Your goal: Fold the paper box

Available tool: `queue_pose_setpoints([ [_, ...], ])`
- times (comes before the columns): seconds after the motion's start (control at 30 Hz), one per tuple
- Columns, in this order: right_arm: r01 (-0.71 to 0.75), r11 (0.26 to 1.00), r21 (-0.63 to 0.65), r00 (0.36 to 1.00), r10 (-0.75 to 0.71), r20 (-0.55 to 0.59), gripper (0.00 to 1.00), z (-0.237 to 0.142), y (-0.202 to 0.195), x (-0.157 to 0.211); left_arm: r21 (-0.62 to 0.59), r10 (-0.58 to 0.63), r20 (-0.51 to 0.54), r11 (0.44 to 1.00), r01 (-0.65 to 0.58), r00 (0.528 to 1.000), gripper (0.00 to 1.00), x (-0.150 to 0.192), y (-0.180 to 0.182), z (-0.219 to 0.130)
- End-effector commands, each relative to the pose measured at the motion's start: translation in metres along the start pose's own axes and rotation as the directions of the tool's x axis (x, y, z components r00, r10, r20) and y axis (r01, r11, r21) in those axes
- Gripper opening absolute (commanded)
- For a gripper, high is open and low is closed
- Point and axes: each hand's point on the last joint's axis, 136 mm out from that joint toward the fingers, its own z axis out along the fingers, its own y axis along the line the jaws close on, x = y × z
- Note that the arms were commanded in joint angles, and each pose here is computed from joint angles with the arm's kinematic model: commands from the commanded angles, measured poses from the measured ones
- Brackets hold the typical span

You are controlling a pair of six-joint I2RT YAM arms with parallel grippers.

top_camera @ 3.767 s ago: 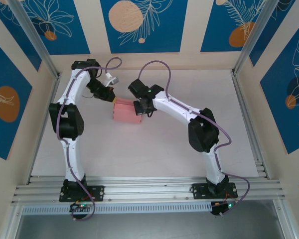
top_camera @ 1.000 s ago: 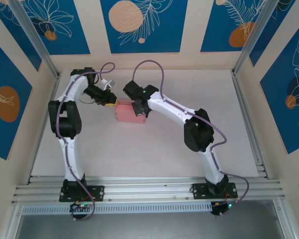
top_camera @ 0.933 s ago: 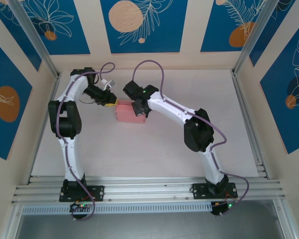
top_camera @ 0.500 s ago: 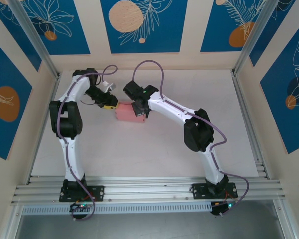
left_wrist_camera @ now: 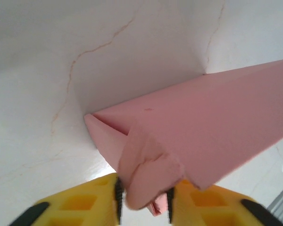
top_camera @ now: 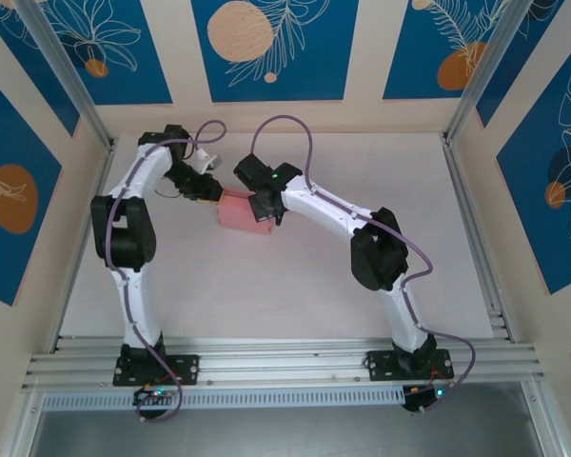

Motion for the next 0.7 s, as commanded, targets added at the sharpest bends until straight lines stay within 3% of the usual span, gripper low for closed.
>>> queue_pose_setpoints([
  [0.0, 0.038, 0.999, -0.037, 0.997, -0.040, -0.063, 0.05, 0.013, 0.015, 0.016, -0.066, 0.061, 0.030, 0.996, -0.059, 0.998, 0.22, -0.004, -0.005, -0.014],
  [0.1, 0.039, 0.999, -0.034, 0.997, -0.041, -0.066, 0.05, 0.014, 0.015, 0.017, -0.076, 0.071, 0.036, 0.995, -0.068, 0.997, 0.13, -0.005, -0.005, -0.016],
  [0.67, 0.061, 0.998, -0.025, 0.994, -0.063, -0.088, 0.05, 0.018, 0.017, 0.021, -0.048, 0.088, 0.041, 0.995, -0.086, 0.995, 0.00, -0.009, -0.027, -0.031],
])
